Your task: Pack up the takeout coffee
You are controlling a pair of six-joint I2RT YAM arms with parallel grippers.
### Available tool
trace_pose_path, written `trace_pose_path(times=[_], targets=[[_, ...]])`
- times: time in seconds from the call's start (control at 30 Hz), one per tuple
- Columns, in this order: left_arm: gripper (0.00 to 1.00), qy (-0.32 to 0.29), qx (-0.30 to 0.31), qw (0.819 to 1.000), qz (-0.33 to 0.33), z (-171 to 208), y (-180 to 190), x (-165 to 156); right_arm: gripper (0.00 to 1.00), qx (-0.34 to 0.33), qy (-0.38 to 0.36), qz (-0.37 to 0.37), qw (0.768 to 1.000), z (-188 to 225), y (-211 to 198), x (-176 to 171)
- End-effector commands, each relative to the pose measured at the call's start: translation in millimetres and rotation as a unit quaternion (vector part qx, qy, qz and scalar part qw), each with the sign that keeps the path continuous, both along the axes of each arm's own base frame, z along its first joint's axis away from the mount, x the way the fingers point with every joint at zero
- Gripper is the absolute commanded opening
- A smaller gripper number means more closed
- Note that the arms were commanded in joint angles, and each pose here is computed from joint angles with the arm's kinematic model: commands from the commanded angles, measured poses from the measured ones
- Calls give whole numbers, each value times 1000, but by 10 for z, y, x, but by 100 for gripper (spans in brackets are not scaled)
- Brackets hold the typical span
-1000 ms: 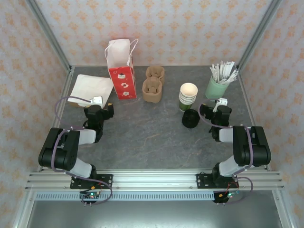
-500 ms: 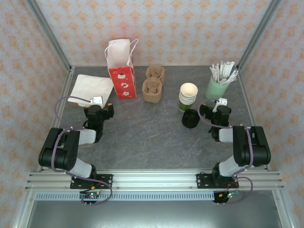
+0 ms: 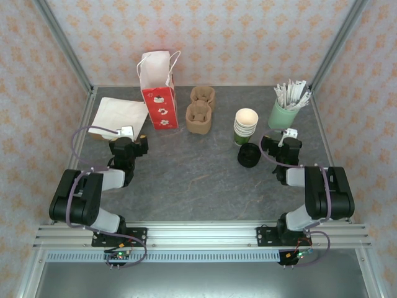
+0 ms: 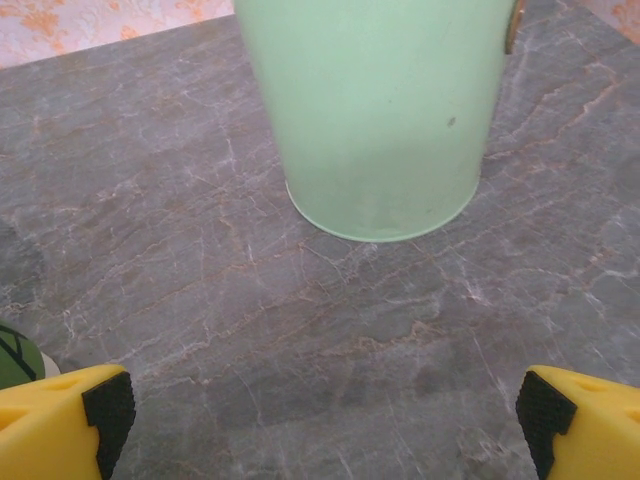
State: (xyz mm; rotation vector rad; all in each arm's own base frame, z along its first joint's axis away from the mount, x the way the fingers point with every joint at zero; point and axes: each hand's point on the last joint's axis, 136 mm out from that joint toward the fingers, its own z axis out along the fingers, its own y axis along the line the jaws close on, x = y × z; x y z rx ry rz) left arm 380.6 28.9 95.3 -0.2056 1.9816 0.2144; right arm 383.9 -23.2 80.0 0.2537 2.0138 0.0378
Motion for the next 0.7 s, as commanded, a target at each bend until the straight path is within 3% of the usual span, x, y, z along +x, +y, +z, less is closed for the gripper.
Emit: trace_pose_path(times=[0.0,0.2,0.37,0.67], targets=[[100,-21,-1,999,33,402,114,-32,99,-6,-19,-22,1000,399,-69,34],[100,-30,-58,998,27,913,8,-219,99,14,-20,-37,999,959,-77,-215],[100,26,-160,986,20,1092,-190,-413,100,84,21,-37,996,1358,50,-482],[98,120,-286,943,-123,1265,-1045,-664,82,237,110,12,965,1886,507,-592]])
